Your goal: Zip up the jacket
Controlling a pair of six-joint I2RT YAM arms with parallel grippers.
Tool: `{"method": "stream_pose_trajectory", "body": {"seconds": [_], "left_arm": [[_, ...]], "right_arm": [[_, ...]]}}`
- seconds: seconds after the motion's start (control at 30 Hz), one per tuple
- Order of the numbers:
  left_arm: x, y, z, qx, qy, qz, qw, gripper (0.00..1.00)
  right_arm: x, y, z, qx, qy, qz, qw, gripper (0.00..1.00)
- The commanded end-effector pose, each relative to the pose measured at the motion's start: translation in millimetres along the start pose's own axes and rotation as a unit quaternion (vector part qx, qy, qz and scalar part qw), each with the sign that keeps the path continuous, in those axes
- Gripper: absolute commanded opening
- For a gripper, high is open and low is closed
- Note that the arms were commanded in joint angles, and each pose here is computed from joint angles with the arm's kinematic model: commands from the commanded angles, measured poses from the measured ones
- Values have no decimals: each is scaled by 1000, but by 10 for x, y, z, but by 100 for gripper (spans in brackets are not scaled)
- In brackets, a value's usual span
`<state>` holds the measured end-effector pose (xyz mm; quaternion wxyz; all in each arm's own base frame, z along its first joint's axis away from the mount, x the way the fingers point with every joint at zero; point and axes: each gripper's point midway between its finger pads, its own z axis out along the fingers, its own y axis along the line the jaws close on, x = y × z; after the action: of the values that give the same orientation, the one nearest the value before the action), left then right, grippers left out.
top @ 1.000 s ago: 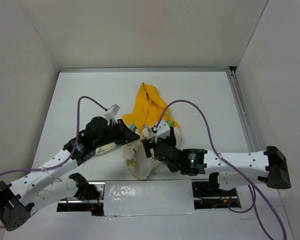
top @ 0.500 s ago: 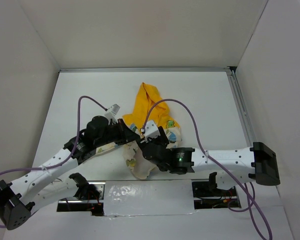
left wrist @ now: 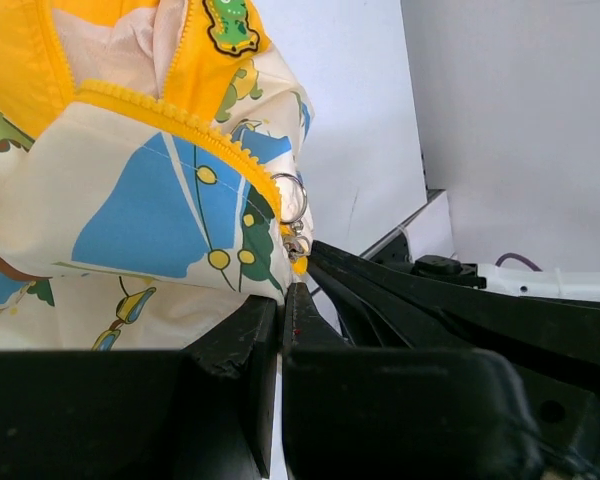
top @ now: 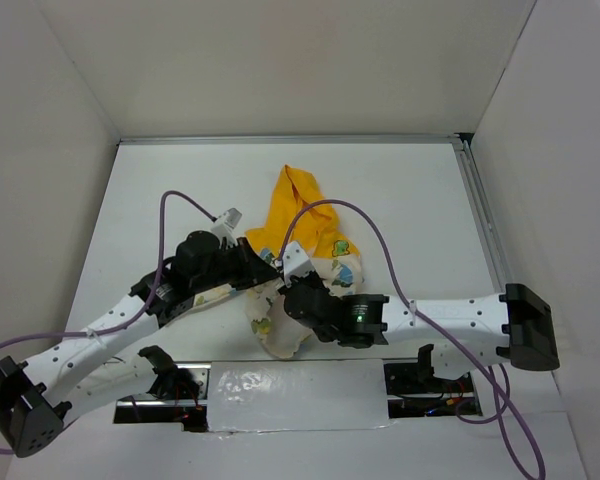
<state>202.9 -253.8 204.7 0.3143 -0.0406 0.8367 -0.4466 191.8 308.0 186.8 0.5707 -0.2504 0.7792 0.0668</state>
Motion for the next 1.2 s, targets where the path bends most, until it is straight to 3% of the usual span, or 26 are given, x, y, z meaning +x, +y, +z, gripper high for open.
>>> {"method": "stream_pose_trajectory", "body": {"seconds": [0.0,0.13,0.17,0.2,0.27,0.37,0.4,0.53,0.57,0.67,0.83,1.1,1.17], "left_arm": [[-85,-163,-5,25,-5,31,999,0],[-75,-120,21,19,-1,52,998,0],[-66,-106,26,18,2,62,998,0],[-60,-102,27,18,4,66,998,0],[-46,-107,22,26,6,87,996,0],[50,-115,10,63,15,140,988,0],[58,-150,-21,79,10,153,985,0],[136,-229,-80,144,-7,210,967,0],[158,-237,-111,156,-11,217,963,0],[161,-264,-136,171,-19,230,958,0],[130,-273,-114,167,-22,226,959,0],[4,-178,-20,113,-31,183,976,0],[-53,-129,8,86,-34,161,983,0]], "right_arm": [[-270,71,-83,-41,-35,15,998,0],[-263,103,-108,-74,-20,-7,997,0],[-275,91,-109,-74,-17,-6,997,7],[-270,68,-107,-69,-14,1,998,19],[-289,-34,-117,-50,-15,18,998,30],[-356,-57,-139,-90,-15,94,991,33],[-481,26,-228,-144,-28,124,981,37],[-443,-140,-246,-206,-44,203,956,48],[-484,-145,-307,-247,-58,235,938,55],[-554,-168,-399,-299,-75,266,913,59],[-448,-21,-411,-376,-31,284,881,62],[-246,75,-425,-397,18,299,867,59],[-189,39,-399,-369,22,301,879,60]]}}
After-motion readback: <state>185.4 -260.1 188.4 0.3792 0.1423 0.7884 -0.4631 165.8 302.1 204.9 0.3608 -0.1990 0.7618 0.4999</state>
